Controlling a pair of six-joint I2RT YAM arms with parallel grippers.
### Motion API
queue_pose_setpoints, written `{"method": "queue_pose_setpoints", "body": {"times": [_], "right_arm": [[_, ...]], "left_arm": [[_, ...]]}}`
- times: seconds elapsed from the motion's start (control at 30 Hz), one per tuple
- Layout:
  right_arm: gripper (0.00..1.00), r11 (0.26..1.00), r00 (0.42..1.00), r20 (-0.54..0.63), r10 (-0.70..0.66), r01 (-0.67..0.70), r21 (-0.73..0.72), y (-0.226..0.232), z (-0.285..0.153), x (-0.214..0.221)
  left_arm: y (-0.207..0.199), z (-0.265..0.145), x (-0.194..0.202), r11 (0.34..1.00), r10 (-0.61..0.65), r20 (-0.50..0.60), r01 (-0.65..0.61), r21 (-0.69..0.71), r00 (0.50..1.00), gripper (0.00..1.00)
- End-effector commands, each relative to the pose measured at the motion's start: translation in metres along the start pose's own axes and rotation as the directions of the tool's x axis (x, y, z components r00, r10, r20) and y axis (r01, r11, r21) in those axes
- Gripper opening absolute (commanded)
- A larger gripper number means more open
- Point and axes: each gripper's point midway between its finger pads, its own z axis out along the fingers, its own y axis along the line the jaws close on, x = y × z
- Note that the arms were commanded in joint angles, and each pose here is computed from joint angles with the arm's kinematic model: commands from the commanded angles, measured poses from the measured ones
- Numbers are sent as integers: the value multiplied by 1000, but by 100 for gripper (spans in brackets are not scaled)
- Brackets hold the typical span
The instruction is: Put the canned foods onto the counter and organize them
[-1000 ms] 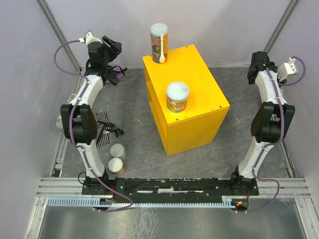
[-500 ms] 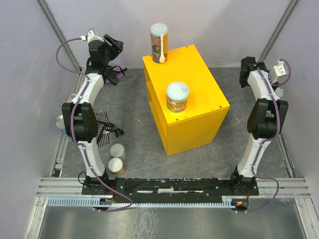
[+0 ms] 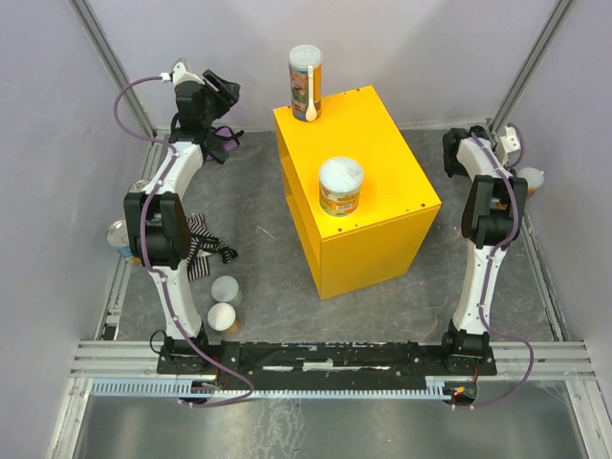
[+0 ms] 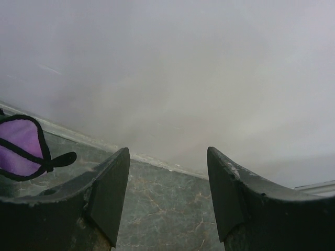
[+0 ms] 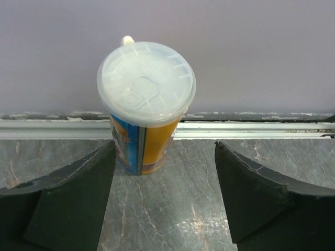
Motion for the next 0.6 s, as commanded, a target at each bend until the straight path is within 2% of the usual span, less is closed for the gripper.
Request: {"method": "queue_pose_setpoints", "body": {"times": [0.0, 0.33, 0.57], "right_arm": [[84, 998, 994, 96, 57, -58, 4, 5, 0, -30], [93, 999, 992, 120, 40, -42, 12, 14, 5, -21], [96, 998, 988, 143, 53, -55, 9, 24, 7, -20]], "left_arm": [[-20, 6, -18, 997, 37, 63, -41, 71, 997, 68], [-23, 15, -12, 996, 42, 49, -46, 80, 998, 68], [-21, 24, -7, 995, 46, 40, -50, 84, 998, 67]]}}
